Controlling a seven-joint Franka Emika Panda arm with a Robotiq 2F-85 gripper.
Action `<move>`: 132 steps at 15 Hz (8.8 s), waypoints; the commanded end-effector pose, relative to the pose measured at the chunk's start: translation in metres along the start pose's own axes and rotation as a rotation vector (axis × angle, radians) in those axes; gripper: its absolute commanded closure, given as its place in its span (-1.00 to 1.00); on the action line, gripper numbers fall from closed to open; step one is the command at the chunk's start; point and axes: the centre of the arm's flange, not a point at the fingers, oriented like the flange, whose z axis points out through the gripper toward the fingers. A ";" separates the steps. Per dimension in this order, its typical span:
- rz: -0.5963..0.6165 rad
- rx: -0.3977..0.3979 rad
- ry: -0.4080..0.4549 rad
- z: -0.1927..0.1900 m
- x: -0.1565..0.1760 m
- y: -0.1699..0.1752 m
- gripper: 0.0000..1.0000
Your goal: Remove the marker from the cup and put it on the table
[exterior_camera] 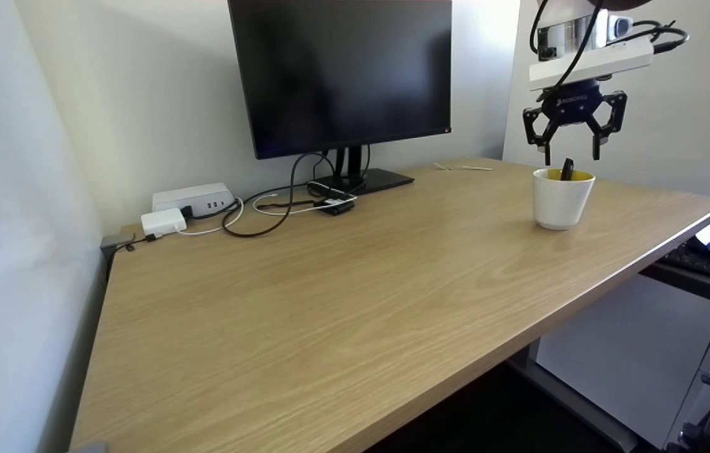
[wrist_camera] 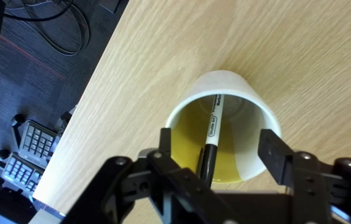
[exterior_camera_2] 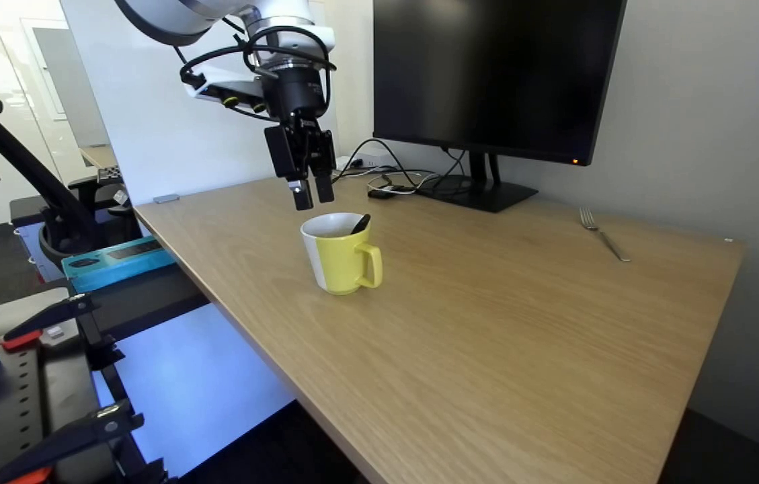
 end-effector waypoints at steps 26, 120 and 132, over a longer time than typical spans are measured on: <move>-0.003 -0.046 0.028 0.039 0.023 -0.018 -0.03; -0.914 -0.100 -0.306 0.033 -0.056 -0.148 0.93; -0.906 -0.137 -0.335 0.065 -0.061 -0.156 0.93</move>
